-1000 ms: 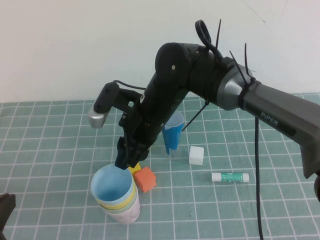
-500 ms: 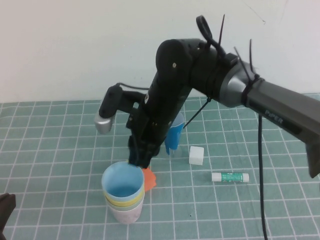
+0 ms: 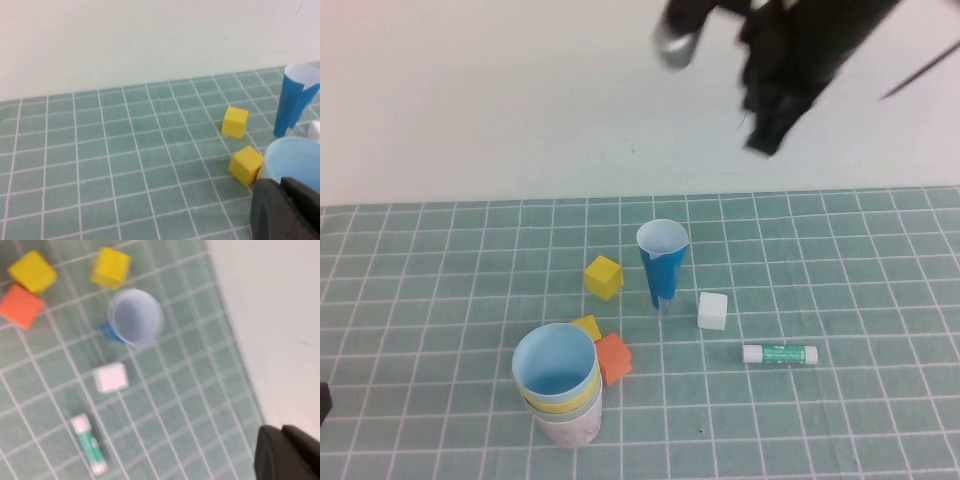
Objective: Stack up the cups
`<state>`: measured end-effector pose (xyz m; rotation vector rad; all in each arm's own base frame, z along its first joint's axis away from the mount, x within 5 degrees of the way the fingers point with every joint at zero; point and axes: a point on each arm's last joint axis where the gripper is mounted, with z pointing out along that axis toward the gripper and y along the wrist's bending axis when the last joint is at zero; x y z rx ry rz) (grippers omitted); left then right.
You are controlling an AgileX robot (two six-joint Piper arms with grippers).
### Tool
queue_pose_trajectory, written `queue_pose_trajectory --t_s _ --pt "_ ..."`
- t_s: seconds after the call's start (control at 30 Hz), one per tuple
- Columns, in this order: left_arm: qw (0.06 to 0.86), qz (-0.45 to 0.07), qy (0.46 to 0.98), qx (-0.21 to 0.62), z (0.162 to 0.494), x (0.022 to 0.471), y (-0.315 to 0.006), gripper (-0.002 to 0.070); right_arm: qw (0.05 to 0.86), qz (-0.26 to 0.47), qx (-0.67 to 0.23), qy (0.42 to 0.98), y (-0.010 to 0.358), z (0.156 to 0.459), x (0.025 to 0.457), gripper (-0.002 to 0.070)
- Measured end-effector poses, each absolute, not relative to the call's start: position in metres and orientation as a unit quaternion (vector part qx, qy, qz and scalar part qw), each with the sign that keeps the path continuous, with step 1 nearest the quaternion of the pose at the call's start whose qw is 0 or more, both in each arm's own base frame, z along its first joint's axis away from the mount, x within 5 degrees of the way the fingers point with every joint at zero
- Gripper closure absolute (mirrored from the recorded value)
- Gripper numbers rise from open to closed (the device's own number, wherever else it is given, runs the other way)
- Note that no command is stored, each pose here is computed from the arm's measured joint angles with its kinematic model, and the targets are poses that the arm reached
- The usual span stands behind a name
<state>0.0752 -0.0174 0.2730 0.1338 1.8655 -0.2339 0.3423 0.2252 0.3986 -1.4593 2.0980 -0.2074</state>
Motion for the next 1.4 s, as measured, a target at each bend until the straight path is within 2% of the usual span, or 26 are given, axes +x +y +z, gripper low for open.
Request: queue_pose_trajectory --t_s 0.13,0.27,0.43,0.67,0.97,1.1,1.23,1.4 --pt "0.605 -0.105 0.787 0.055 0.276 0.069 -0.015 0.0676 0.3 -0.085 -0.528 0.79 0.191 0.426 0.312 0.0676" --pt "0.619 -0.109 0.776 0.053 0.279 0.063 -0.013 0.0676 0.292 -0.087 -0.522 0.797 0.166 0.427 0.277 0.0676" --pt "0.631 -0.112 0.766 0.051 0.281 0.058 -0.011 0.0676 0.341 -0.099 -0.485 0.799 0.128 0.42 0.227 0.0676" --pt "0.633 -0.113 0.764 0.051 0.28 0.058 -0.011 0.0676 0.425 -0.114 -0.417 0.796 0.07 0.382 0.152 0.0676" --pt "0.65 -0.126 0.746 0.063 0.265 0.063 -0.016 0.0676 0.533 -0.044 -0.319 0.783 0.014 0.3 0.063 0.0676" --pt "0.656 -0.129 0.741 0.064 0.265 0.063 -0.017 0.0676 0.582 -0.026 -0.3 0.755 0.003 0.272 0.044 0.0676" --pt "0.658 -0.13 0.739 0.064 0.266 0.063 -0.017 0.0676 0.622 -0.016 -0.29 0.727 -0.001 0.264 0.036 0.0676" --pt "0.646 -0.125 0.75 0.063 0.261 0.063 -0.016 0.0676 0.613 0.018 -0.266 0.743 0.0 0.259 0.033 0.0676"
